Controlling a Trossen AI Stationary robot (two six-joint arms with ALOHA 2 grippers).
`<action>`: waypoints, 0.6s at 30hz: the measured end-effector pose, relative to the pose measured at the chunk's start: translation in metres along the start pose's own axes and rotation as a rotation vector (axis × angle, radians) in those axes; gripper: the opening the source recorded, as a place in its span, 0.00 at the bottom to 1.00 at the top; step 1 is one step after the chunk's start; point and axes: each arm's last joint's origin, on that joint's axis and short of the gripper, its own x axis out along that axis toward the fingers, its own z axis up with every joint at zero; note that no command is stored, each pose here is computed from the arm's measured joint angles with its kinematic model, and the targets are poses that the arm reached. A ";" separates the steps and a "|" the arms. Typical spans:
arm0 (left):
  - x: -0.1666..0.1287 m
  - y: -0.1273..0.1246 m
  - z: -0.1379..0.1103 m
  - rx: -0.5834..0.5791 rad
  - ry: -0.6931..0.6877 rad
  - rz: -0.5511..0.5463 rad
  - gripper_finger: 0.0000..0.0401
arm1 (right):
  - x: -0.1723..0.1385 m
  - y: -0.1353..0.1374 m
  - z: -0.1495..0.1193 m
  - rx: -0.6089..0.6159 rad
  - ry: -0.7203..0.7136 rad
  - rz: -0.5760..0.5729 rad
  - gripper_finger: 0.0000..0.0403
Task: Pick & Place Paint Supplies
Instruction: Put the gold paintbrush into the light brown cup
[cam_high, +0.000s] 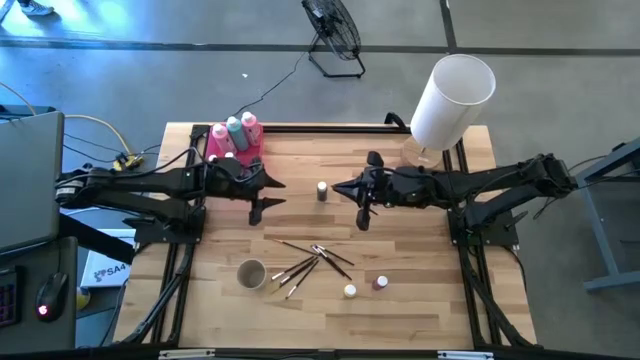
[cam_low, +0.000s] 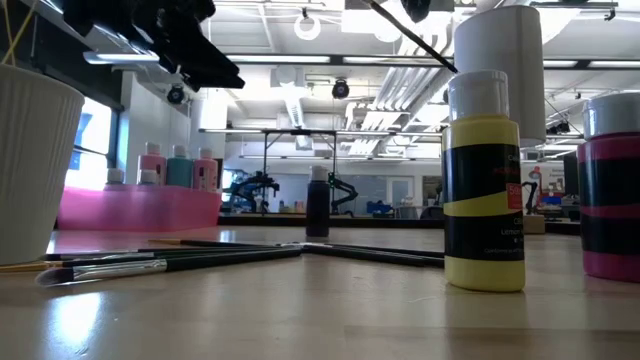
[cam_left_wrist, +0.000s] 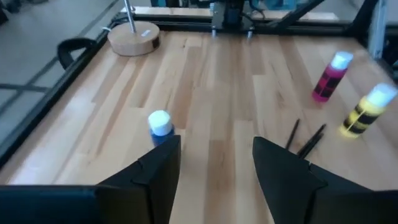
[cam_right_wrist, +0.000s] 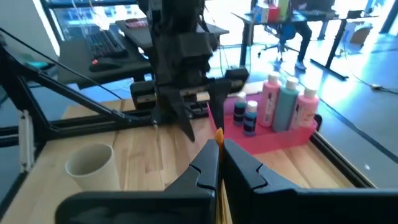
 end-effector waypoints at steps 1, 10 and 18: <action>0.002 0.000 0.002 -0.021 -0.021 -0.014 0.49 | 0.000 0.000 0.001 0.002 -0.010 0.006 0.01; 0.024 -0.004 0.023 -0.030 -0.276 -0.169 0.49 | 0.015 0.006 0.004 -0.027 -0.118 0.057 0.01; 0.043 -0.005 0.030 0.009 -0.427 -0.261 0.49 | 0.023 0.009 0.002 -0.036 -0.148 0.065 0.01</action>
